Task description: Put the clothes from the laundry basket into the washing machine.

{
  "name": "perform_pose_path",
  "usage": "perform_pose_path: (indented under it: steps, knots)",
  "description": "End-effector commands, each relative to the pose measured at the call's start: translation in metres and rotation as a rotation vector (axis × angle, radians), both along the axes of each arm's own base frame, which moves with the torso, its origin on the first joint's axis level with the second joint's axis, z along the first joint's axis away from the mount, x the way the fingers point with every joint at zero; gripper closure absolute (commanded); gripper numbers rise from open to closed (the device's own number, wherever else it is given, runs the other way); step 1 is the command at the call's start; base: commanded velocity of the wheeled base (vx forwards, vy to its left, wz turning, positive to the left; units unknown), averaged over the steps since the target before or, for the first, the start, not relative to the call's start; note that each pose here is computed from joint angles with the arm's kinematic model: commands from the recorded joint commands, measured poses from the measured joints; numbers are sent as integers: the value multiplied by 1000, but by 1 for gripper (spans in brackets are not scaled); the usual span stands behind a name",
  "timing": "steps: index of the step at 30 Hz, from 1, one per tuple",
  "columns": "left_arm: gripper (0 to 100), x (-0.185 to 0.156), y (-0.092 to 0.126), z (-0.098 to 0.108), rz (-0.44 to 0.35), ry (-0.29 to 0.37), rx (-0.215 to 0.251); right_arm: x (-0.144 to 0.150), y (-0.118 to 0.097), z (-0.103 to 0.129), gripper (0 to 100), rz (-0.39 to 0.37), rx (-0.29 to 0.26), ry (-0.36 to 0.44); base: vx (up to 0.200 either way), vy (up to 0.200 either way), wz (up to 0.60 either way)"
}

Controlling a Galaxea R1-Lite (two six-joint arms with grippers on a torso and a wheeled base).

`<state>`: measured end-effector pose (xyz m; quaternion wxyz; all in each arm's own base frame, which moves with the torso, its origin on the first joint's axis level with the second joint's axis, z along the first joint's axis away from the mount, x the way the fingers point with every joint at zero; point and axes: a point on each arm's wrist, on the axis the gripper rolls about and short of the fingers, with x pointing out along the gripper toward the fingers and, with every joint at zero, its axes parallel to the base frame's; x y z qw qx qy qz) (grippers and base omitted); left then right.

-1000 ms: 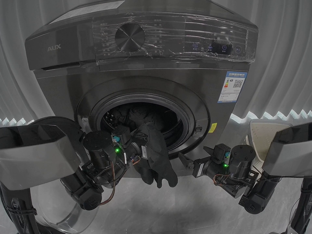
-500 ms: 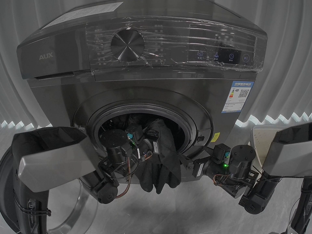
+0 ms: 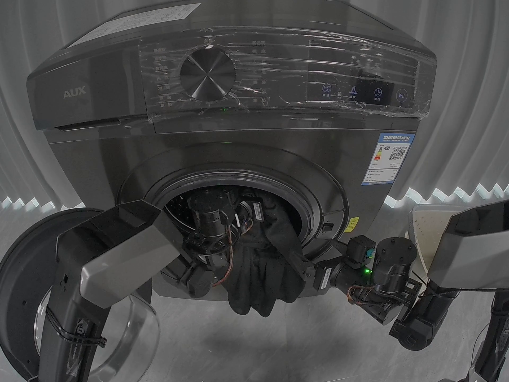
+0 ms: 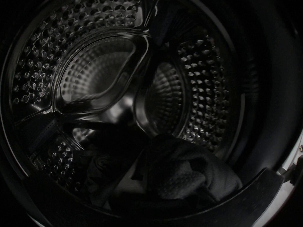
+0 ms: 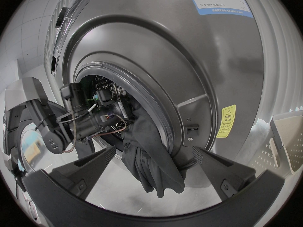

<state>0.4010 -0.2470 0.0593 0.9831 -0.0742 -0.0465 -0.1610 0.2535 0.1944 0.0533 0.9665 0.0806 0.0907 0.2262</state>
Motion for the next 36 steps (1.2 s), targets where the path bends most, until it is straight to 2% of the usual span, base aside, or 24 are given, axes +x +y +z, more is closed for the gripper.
perform_pose_path:
  steps: [1, 5, 8, 14, 22, 23, 28, 31, 33, 36]
  knots:
    - [100, 30, 7, -17, 61, 19, 10, -1, 0, 0, 0, 1, 0, -1, 0, 0, 0]
    - [100, 52, 2, -35, 75, 30, 18, -1, 1, -1, 0, 3, -1, 1, 0, 0, 0]
    - [100, 68, 6, -39, 96, 34, 20, -1, 1, -1, 0, 3, -1, 1, 0, 0, 0]
    - [100, 95, 14, -36, 132, 13, 9, -1, 0, -2, 0, 1, -6, 6, 0, 0, 0]
    - [100, 93, 13, -34, 130, 28, 17, -1, 0, -2, 0, -4, -12, 3, 0, 0, 0]
    - [0, 92, 13, -34, 129, 27, 19, -1, 0, -2, 0, -5, -12, 3, 0, 0, 0]
    - [0, 88, 12, -24, 124, 6, 5, -2, 0, -1, 0, -8, -12, 0, 0, 0, 0]
    - [0, 75, 15, -6, 118, 22, 17, -1, -2, -1, 0, -32, -18, -2, 0, 0, 0]
    - [0, 69, 14, 0, 112, 30, 24, 1, -7, 4, 0, -55, -10, -15, 0, 0, 0]
    - [0, 55, 17, 8, 104, 49, 47, 0, -23, 27, 0, -102, 18, -66, 0, 0, 0]
